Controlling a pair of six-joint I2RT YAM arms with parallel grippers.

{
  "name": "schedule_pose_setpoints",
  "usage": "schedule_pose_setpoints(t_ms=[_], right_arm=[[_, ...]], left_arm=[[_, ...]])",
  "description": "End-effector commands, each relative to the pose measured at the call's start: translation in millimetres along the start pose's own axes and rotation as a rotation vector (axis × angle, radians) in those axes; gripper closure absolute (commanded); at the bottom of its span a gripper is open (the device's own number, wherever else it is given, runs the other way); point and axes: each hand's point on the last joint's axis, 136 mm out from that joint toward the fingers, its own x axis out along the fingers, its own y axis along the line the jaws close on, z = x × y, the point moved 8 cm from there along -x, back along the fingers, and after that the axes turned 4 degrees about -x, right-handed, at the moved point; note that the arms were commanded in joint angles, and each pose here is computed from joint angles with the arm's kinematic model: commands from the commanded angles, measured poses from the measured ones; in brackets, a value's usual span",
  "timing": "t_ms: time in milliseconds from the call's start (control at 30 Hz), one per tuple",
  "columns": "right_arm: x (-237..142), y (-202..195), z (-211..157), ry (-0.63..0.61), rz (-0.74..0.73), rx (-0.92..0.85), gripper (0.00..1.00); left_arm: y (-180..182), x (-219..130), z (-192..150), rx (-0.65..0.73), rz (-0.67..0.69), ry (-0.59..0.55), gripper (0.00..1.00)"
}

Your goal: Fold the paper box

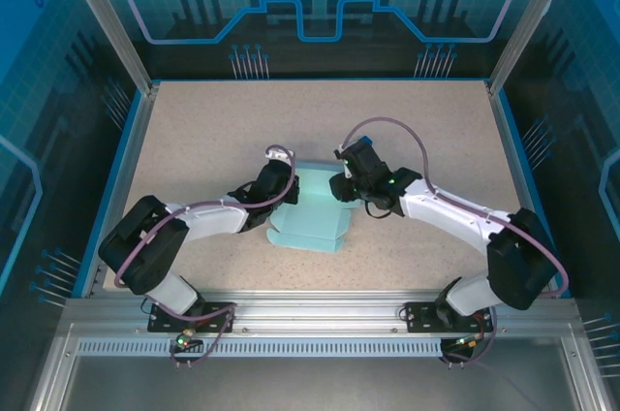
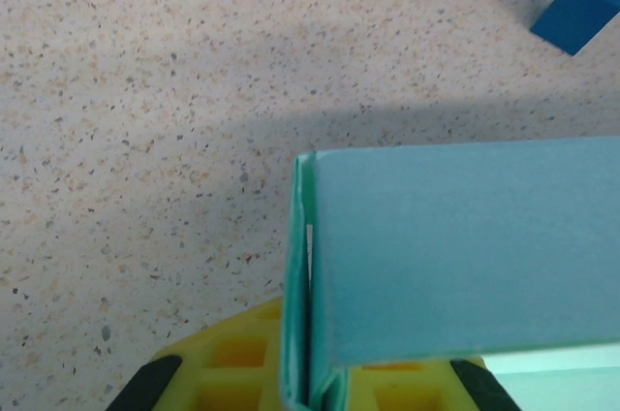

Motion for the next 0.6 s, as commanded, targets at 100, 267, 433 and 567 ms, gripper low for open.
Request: schedule_pose_setpoints(t_ms=[100,267,433,567], right_arm=[[-12.8,-11.4,-32.8,0.032,-0.003,0.083,0.55],[-9.8,-27.3,-52.2,0.036,-0.051,0.166,0.50],[-8.8,-32.2,-52.8,0.018,-0.074,0.201,0.48],[-5.3,-36.2,-50.9,0.009,-0.049,0.237,0.47]], left_arm=[[-10.5,-15.5,28.1,-0.036,-0.033,-0.095,1.00],[-11.6,-17.2,29.0,-0.038,-0.046,-0.096,1.00],[-11.8,-16.8,27.8,-0.040,-0.053,-0.095,1.00],[-11.8,-17.2,27.6,-0.041,-0.059,-0.099,1.00]])
